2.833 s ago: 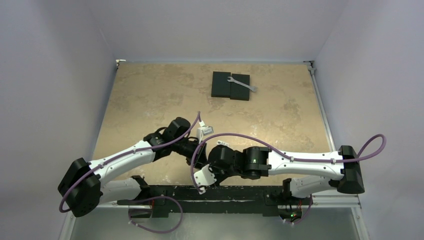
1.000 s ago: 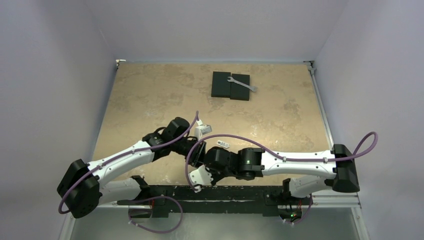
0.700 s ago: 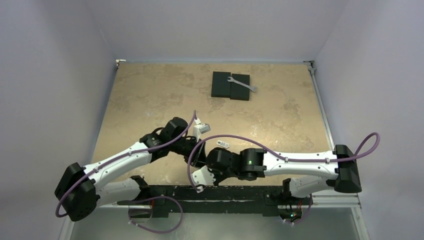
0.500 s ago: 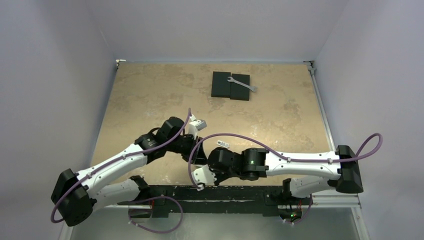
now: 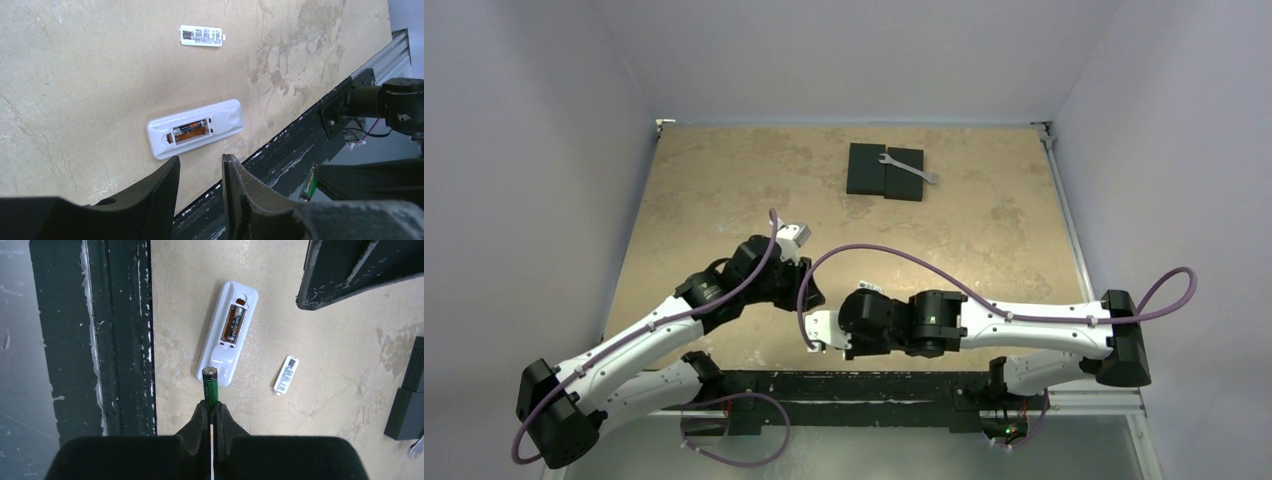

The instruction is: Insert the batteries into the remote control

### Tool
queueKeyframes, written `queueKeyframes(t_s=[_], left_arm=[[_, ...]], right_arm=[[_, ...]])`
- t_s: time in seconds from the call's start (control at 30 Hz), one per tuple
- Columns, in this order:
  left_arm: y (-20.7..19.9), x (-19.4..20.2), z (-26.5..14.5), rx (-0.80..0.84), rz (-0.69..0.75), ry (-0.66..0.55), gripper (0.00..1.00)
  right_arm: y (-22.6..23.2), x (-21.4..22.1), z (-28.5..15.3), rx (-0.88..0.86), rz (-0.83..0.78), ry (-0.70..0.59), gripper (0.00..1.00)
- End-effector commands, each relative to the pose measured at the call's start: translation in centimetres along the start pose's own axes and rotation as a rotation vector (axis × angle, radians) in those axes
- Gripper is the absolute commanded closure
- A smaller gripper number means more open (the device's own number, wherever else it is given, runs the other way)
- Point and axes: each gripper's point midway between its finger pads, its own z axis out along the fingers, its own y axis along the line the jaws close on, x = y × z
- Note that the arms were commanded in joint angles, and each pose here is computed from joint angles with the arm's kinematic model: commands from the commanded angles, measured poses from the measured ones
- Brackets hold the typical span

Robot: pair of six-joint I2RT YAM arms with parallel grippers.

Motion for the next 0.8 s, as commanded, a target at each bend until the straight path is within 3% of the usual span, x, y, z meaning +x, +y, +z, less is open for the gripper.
queueKeyframes(t_s=[0.0,0.77], left_arm=[[0.3,-1.8,-0.2,-0.036,-0.051,-0.083,0.65],[3.0,0.3,2.5,-0.111,-0.108,-0.066,0.67]], right_arm=[[-0.3,-0.7,-0.2,0.025,0.114,0.003,1.00],[-2.4,1.4,3.9,-0.032,0.250,0.023,1.00]])
